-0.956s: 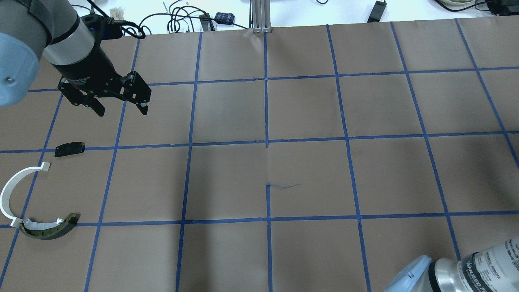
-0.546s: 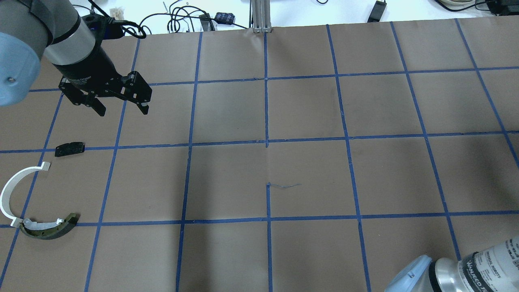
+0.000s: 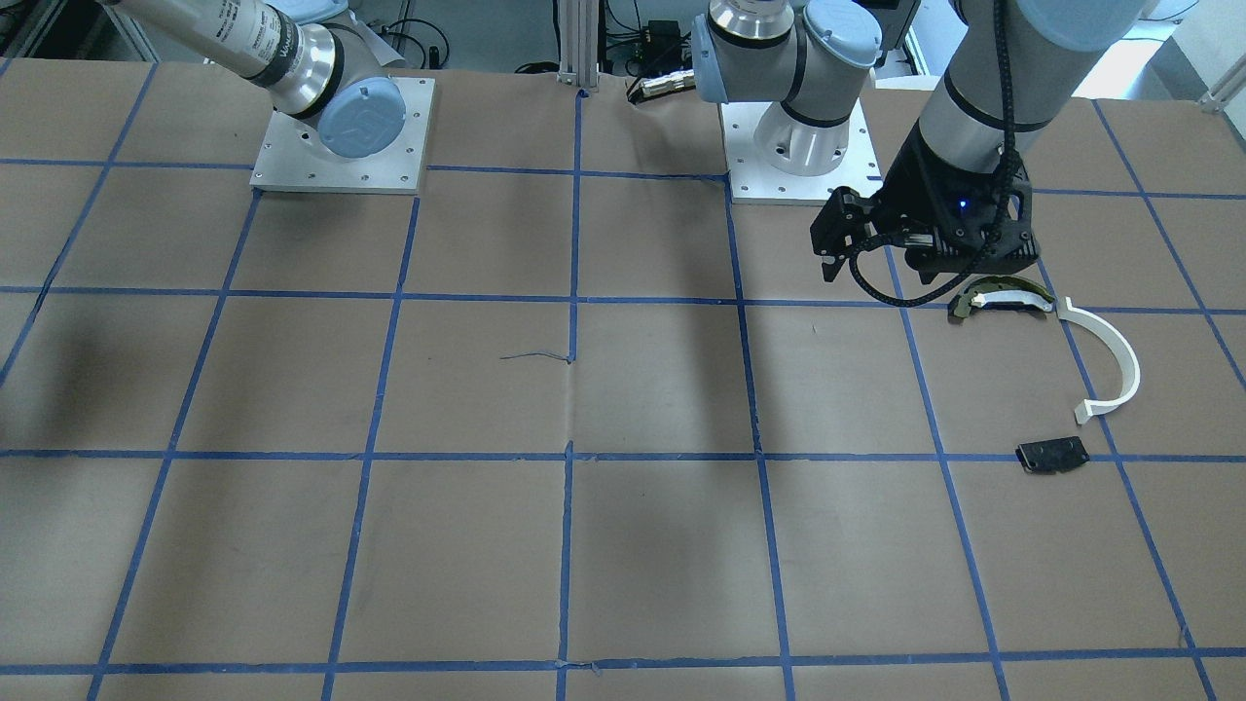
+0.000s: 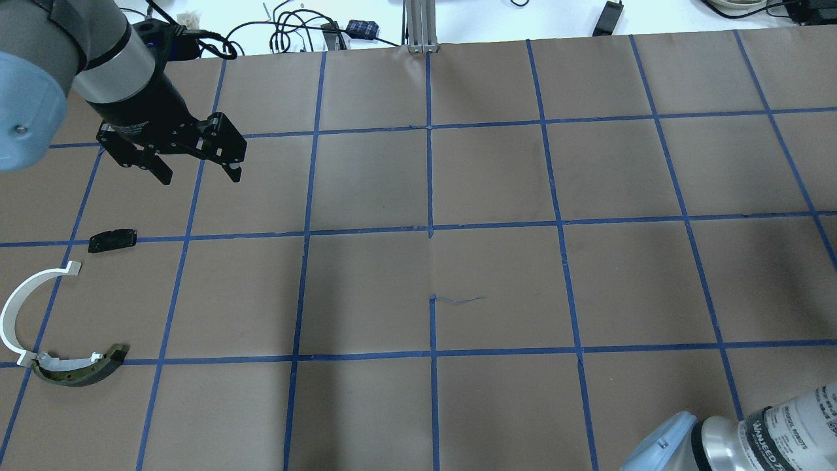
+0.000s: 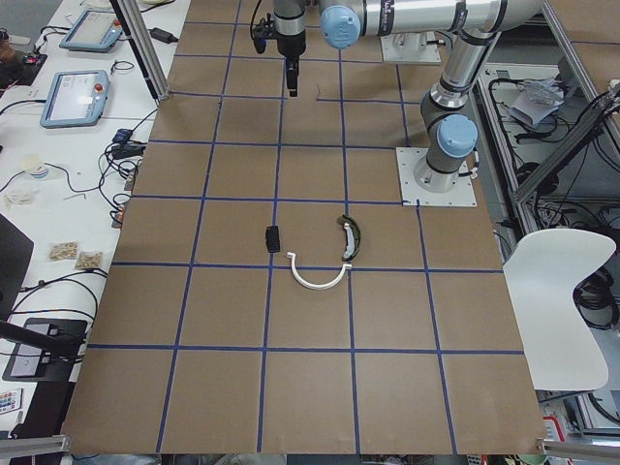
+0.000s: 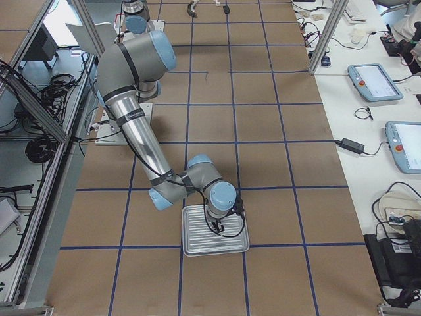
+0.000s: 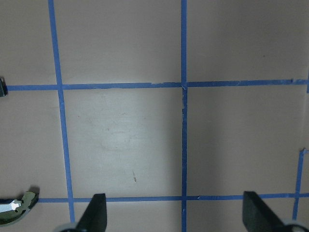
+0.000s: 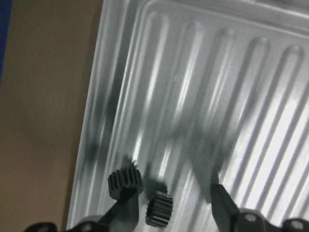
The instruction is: Place bearing gear from tray to pile
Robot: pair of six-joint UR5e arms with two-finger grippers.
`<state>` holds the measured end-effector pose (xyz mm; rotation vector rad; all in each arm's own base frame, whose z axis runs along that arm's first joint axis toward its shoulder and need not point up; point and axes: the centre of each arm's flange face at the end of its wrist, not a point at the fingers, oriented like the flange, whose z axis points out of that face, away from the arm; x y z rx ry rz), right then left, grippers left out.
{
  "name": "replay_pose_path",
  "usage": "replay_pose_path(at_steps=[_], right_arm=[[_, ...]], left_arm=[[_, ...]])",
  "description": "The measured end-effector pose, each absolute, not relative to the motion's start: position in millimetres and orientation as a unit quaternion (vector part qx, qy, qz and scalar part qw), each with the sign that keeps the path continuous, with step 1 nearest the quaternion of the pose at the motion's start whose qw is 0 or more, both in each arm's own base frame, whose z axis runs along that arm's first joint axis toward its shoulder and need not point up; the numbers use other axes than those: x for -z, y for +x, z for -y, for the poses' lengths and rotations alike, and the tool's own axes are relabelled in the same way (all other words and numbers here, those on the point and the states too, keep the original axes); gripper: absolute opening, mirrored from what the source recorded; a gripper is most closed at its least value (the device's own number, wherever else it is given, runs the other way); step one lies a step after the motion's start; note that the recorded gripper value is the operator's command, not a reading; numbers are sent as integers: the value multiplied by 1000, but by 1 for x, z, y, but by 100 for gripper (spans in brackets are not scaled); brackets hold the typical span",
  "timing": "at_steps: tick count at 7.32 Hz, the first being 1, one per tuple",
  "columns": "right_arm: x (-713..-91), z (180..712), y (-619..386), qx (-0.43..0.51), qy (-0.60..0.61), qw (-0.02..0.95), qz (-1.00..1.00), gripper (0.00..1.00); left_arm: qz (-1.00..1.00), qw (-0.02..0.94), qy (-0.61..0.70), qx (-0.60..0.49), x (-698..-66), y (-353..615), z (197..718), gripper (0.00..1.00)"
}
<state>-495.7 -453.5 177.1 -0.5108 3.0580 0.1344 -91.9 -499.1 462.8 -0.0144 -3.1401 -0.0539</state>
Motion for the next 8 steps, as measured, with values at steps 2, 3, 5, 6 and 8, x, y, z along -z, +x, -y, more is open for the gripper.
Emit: replay_pose_path(at_steps=[2, 3, 5, 6, 8], right_arm=[[-177, 453, -495, -45, -165, 23, -985, 9], [-177, 453, -495, -45, -166, 23, -985, 3], [-177, 453, -495, -45, -173, 24, -984, 0], [-179, 454, -496, -44, -175, 22, -983, 0], [-211, 453, -493, -42, -174, 16, -984, 0]], left_arm=[[1000, 0, -5, 17, -462, -92, 500, 100], [1000, 0, -5, 17, -462, -92, 500, 100], [1000, 0, -4, 18, -461, -91, 500, 100], [1000, 0, -4, 18, -461, -91, 500, 100], [1000, 0, -3, 18, -461, -90, 500, 100]])
